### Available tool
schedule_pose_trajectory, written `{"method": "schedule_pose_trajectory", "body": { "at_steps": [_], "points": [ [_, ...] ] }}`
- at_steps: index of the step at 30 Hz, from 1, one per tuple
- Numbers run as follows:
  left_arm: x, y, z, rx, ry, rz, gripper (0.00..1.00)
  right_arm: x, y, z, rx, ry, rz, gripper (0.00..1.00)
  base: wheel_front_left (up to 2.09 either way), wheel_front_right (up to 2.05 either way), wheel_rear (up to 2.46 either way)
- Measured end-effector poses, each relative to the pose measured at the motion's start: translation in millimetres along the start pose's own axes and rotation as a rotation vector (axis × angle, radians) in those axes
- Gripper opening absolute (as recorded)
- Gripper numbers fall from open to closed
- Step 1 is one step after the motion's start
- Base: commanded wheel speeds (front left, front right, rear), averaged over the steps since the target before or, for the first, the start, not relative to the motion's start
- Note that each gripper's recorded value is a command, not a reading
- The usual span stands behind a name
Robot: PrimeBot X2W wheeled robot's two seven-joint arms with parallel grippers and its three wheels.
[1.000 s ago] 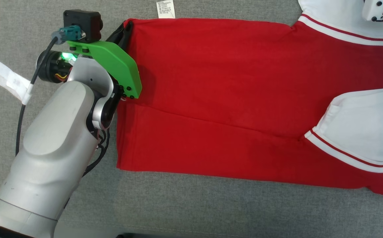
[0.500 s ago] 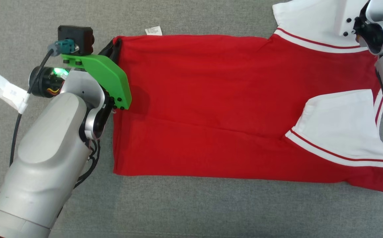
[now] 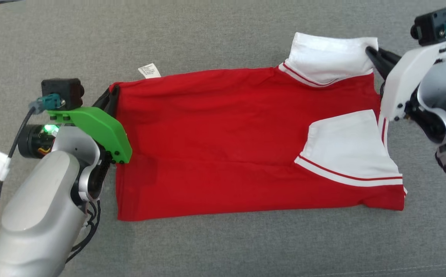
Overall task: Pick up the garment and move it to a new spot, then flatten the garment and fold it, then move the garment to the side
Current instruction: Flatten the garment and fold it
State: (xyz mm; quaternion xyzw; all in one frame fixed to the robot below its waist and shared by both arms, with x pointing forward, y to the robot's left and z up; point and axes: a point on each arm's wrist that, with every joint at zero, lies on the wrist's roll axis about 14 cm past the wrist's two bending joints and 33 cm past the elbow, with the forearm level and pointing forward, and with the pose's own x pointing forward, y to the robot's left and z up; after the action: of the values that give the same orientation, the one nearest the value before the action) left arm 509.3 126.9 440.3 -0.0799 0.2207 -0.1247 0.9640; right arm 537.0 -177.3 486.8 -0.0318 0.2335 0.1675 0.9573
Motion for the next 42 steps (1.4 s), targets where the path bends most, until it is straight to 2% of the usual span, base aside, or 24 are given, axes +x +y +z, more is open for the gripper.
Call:
{"method": "schedule_pose_trajectory", "body": {
  "at_steps": [6, 16, 27, 40, 41, 42],
  "points": [
    [-21.3, -7.5, 10.2, -0.044, -0.071, -0.006, 0.00, -41.8, 5.7, -21.1, 0.047, -0.032, 0.000, 0.00, 0.00, 0.00, 0.00],
    [-48.5, -13.7, -9.9, -0.140, -0.070, 0.002, 0.00, -79.4, 20.7, -49.6, 0.111, -0.032, -0.006, 0.00, 0.00, 0.00, 0.00],
    [-61.7, -7.5, -61.4, -0.231, 0.020, 0.060, 0.00, -87.0, 24.3, -88.1, 0.172, 0.033, -0.035, 0.00, 0.00, 0.00, 0.00],
    [-72.1, -5.6, -75.4, -0.263, 0.028, 0.084, 0.00, -93.6, 26.5, -110.9, 0.226, 0.049, -0.065, 0.00, 0.00, 0.00, 0.00],
    [-72.9, -6.5, -77.3, -0.264, 0.031, 0.084, 0.00, -94.1, 27.1, -111.1, 0.229, 0.045, -0.065, 0.27, 0.00, 0.00, 0.00],
    [-73.9, -7.8, -79.7, -0.262, 0.037, 0.082, 0.00, -95.2, 27.2, -112.1, 0.234, 0.044, -0.068, 0.50, 0.00, 0.00, 0.00]
  ]
}}
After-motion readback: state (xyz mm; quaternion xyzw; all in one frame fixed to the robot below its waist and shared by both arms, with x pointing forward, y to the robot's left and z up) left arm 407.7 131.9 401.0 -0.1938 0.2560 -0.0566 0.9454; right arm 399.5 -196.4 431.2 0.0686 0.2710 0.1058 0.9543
